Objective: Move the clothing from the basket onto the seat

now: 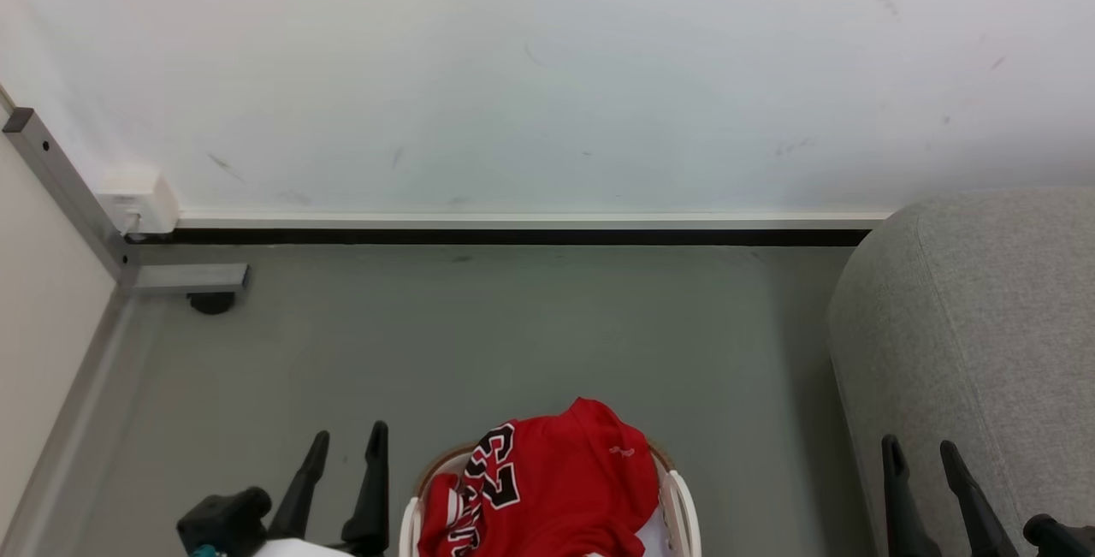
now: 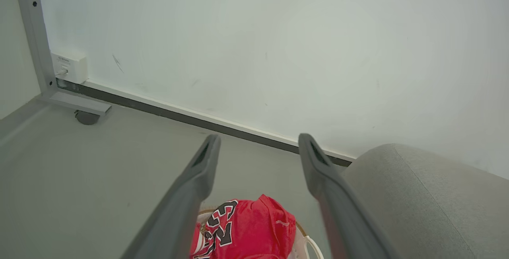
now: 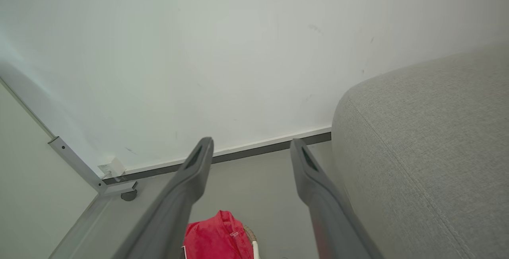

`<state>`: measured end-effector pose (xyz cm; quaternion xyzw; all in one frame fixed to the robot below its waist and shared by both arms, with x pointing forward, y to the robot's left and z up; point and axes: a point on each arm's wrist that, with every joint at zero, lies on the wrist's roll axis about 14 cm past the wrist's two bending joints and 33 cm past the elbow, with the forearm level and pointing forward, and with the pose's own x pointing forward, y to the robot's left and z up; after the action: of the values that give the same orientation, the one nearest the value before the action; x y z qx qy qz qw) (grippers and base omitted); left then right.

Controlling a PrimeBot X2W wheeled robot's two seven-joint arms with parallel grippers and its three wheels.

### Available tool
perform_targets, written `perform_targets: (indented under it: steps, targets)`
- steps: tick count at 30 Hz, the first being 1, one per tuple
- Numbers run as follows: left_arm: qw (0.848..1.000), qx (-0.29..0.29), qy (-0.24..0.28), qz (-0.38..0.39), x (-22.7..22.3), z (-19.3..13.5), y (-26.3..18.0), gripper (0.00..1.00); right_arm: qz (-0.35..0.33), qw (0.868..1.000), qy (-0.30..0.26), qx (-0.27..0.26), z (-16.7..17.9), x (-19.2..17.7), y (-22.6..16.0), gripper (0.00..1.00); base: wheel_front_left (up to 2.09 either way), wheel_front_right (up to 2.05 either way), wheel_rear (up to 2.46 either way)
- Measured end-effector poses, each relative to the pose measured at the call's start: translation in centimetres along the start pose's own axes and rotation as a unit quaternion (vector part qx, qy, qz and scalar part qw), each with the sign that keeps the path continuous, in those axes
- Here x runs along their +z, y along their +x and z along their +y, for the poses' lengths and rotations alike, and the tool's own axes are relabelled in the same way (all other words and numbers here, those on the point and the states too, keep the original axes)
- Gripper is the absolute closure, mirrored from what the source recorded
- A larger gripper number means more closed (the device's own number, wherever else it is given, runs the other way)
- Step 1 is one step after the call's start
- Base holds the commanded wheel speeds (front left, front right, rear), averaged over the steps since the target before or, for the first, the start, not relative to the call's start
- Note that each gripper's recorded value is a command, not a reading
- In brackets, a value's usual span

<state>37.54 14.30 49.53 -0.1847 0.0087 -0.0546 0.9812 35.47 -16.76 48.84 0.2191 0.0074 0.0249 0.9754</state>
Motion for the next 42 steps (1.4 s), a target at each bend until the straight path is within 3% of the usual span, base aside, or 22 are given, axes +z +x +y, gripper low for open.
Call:
perform_targets:
  steps: [19,42]
  targets:
    - [0.994,-0.023,0.103,0.001,-0.5,-0.4,-0.4,0.0,-0.004,0.996,-0.087,-0.002,-0.8,-0.1,-0.6,0.0,0.0,0.0,0.0]
    - [0.982,-0.041,0.183,0.001,-1.1,-0.7,-0.9,0.0,0.017,0.988,-0.155,0.0,-1.7,-1.5,-1.6,0.0,0.0,0.0,0.0]
